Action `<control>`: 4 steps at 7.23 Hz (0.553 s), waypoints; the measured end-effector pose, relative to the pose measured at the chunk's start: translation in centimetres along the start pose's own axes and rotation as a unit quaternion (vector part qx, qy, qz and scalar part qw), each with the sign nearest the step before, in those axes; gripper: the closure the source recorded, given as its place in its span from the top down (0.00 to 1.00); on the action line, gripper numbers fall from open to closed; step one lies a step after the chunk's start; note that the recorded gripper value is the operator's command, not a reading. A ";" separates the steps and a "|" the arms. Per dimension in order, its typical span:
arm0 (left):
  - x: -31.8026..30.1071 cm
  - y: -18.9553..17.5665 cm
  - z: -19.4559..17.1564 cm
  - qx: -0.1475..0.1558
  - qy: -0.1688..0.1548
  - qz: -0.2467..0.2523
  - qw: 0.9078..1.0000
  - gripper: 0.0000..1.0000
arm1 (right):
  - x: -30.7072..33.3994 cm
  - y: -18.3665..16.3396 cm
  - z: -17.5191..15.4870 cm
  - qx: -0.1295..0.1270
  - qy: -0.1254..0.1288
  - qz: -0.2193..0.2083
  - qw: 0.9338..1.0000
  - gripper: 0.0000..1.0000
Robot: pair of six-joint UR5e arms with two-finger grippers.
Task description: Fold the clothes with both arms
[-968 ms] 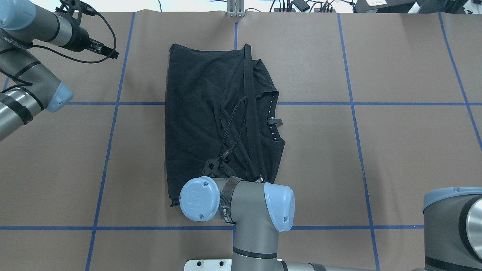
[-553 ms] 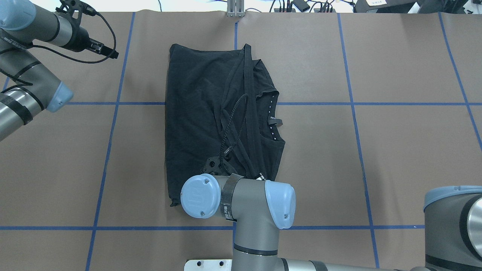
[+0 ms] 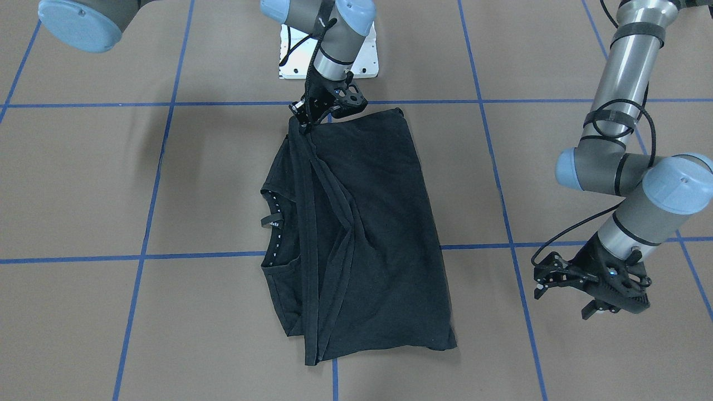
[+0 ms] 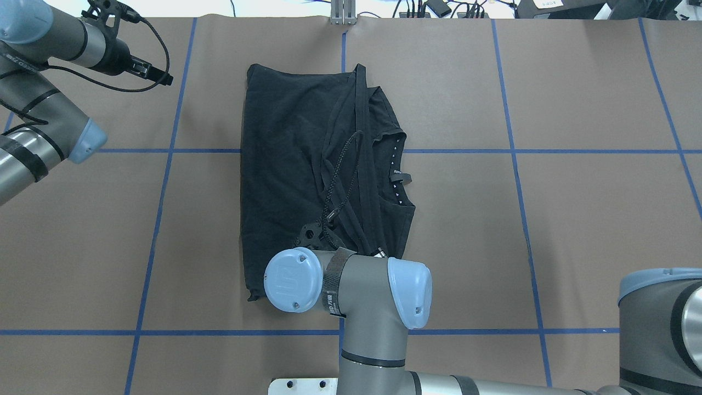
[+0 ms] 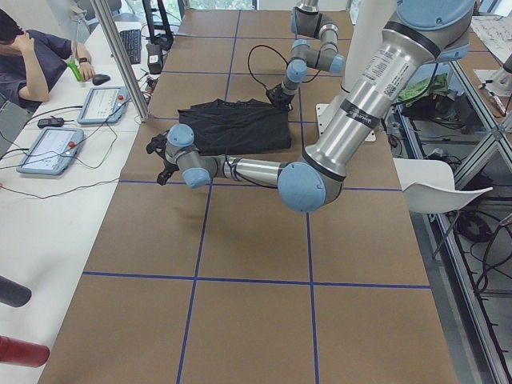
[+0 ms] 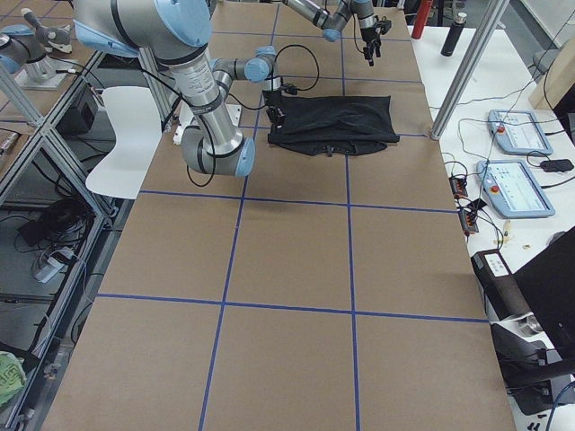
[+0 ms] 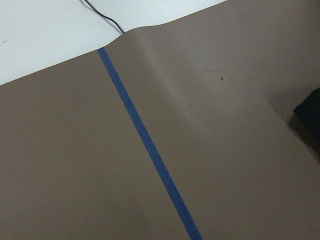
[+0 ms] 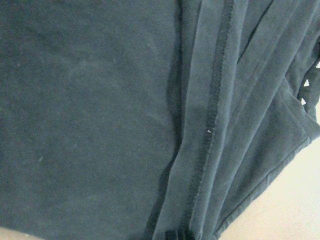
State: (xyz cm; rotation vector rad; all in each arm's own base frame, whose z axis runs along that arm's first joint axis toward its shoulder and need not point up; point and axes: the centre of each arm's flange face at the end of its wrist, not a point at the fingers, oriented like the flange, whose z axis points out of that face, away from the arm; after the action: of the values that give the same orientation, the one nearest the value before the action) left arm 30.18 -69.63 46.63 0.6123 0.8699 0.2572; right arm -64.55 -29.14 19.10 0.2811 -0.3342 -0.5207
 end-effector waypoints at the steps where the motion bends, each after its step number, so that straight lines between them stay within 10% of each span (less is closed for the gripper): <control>1: 0.0 0.0 0.0 0.000 0.000 0.000 1.000 1.00 | 0.3 -0.1 -0.2 0.001 -0.002 0.003 1.000 0.00; 4: 0.1 -0.1 0.0 0.001 0.000 0.000 1.000 1.00 | 3.0 1.9 -0.2 -0.008 -0.011 0.012 1.000 0.00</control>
State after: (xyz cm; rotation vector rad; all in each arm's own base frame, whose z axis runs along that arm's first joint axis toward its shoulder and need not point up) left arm 30.24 -69.66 46.55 0.6136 0.8698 0.2574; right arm -61.21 -29.06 20.29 0.2556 -0.3534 -0.5027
